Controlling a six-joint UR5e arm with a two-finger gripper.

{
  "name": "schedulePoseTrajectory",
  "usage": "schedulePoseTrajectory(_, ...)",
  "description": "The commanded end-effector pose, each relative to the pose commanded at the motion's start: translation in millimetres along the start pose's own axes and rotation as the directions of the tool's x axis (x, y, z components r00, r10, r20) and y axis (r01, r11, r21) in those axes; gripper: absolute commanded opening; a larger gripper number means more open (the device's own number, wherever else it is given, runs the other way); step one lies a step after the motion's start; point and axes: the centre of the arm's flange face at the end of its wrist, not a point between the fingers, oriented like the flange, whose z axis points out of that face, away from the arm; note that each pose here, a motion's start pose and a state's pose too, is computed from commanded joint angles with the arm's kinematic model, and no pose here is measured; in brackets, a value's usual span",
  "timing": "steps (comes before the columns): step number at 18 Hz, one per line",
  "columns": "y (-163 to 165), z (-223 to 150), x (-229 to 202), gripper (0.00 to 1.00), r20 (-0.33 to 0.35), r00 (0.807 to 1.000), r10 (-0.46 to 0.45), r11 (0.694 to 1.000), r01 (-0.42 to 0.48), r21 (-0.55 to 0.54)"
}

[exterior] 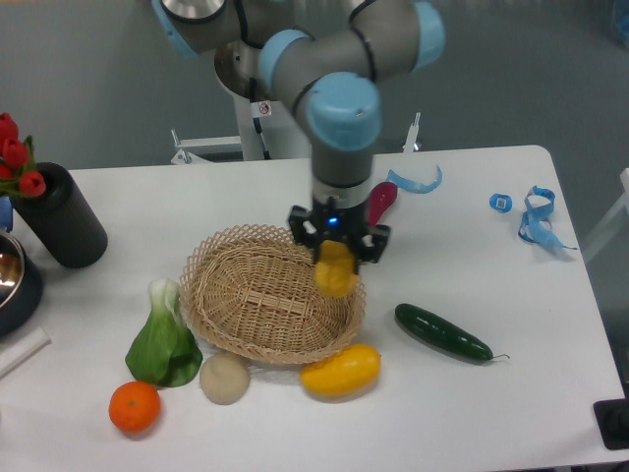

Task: Pick up the yellow pepper from the basket
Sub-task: 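Lift the yellow bell pepper up out of the basket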

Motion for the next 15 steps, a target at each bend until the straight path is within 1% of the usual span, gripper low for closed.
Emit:
schedulePoseTrajectory(3,32,6,-27,0.04,-0.013,0.997,0.082,0.996,-0.082,-0.017)
schedulePoseTrajectory(5,45,16,-42,0.04,-0.023,0.995,0.101,0.995,-0.102,-0.025)
schedulePoseTrajectory(7,51,28,-56,0.04,-0.033,0.995,0.093,0.995,-0.094,-0.032)
schedulePoseTrajectory(9,51,25,-71,0.04,-0.021,0.995,0.101,0.994,-0.102,-0.038)
schedulePoseTrajectory(11,63,25,-84,0.04,-0.019,0.994,0.104,0.994,-0.105,-0.043)
schedulePoseTrajectory(15,72,28,-93,0.04,-0.023,0.992,0.121,0.992,-0.122,-0.045)
